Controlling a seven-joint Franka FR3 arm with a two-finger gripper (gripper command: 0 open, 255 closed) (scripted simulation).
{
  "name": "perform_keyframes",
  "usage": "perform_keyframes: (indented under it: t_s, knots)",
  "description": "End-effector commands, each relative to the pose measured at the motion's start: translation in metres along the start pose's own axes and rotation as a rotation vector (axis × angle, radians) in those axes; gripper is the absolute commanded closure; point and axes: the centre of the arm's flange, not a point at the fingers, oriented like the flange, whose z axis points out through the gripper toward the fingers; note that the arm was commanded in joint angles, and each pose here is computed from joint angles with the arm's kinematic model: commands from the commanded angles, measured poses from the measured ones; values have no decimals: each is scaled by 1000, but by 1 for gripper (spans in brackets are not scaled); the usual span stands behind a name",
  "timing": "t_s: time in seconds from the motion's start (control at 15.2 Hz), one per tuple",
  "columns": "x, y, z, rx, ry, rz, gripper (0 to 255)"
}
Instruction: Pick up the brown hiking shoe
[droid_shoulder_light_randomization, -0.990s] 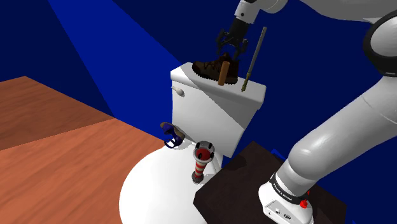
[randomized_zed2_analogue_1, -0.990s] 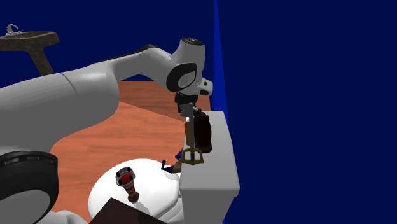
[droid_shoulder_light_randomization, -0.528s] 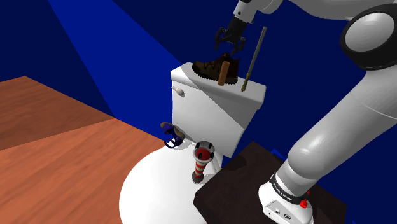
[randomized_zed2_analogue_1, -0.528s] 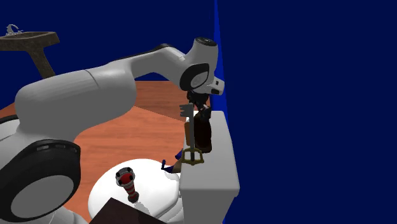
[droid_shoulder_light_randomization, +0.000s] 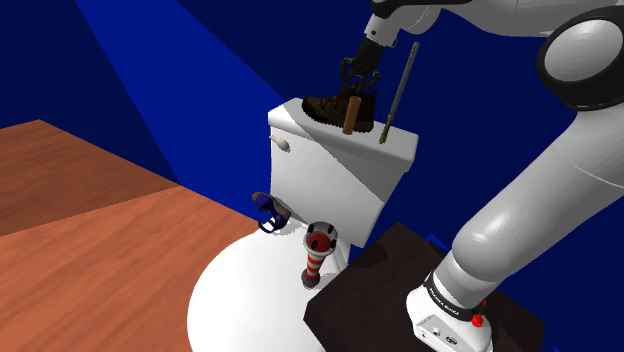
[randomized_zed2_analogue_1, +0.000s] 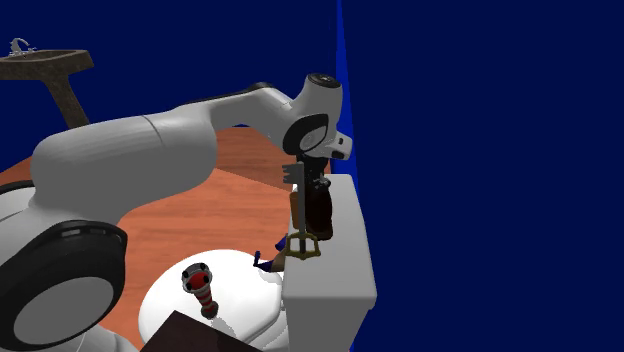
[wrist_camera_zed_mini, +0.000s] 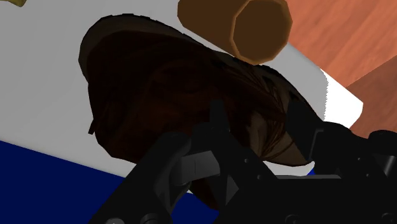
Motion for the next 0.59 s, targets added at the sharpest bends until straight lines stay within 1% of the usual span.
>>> perform_keyframes:
  t_s: [0.0,0.46,0.53]
  knots:
    - [0,0,1,0,0,0,255]
    - [0,1,0,0,0,0,255]
    - [1,-1,-5,0,0,0,255]
